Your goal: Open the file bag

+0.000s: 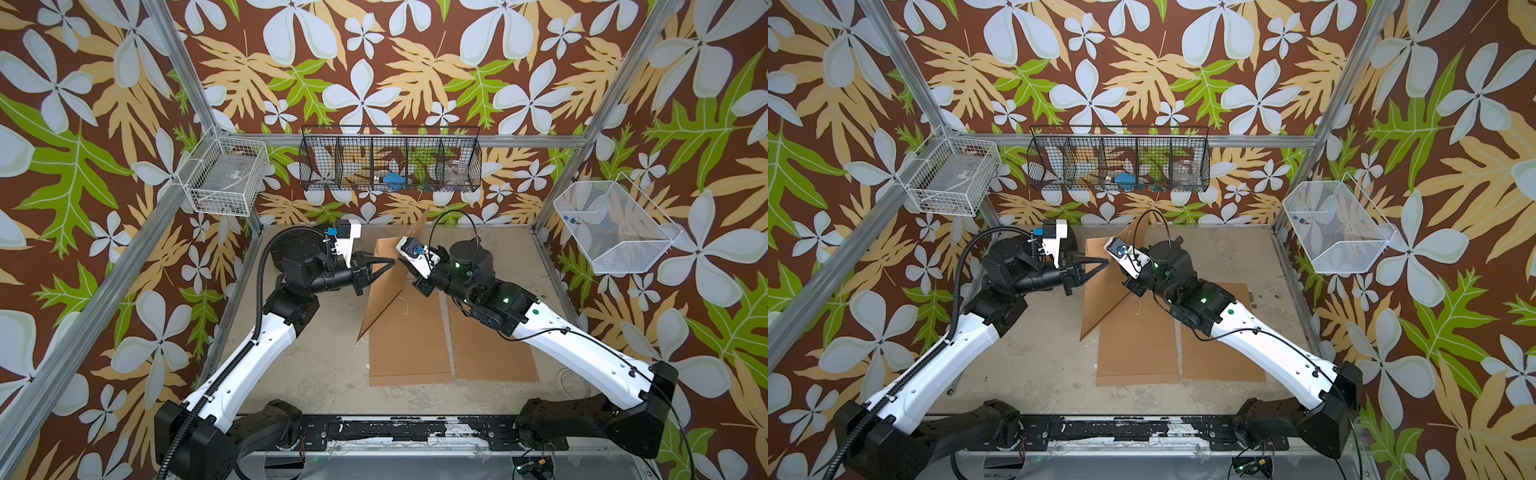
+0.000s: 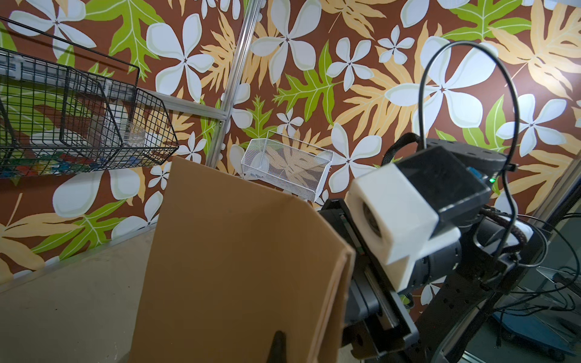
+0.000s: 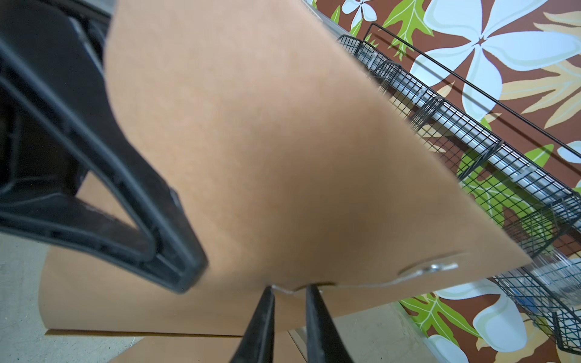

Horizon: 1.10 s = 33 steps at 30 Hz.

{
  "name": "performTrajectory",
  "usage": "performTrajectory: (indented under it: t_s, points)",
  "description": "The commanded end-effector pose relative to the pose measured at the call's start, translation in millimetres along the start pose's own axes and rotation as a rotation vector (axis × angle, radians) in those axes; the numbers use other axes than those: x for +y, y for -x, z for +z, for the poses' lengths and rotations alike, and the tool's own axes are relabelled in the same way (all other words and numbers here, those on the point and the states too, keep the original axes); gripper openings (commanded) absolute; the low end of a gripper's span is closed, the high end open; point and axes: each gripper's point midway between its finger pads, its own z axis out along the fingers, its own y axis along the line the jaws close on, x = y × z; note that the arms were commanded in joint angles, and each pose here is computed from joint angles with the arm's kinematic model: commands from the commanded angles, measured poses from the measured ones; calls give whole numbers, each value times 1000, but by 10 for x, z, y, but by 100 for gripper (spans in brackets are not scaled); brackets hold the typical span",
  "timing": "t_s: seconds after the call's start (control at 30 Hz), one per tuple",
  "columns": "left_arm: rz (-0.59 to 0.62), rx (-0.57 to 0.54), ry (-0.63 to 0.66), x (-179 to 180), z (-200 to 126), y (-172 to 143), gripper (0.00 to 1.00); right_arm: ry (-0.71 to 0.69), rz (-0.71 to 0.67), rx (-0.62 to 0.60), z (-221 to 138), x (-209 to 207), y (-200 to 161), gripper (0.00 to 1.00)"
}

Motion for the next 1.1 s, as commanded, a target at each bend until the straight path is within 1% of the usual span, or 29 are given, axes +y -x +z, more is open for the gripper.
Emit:
performTrajectory:
  t_s: [0.0, 0.93, 1.07]
  points:
    - [9, -3, -47, -83, 7, 22, 0, 5, 9, -53, -26, -9, 133, 20]
    - [8, -2, -75, -124, 6, 8, 0, 3, -14, -59, -62, 22, 147, 0]
    - [11, -5, -75, -127, 1, 17, 0, 4, -17, -56, -60, 30, 139, 0]
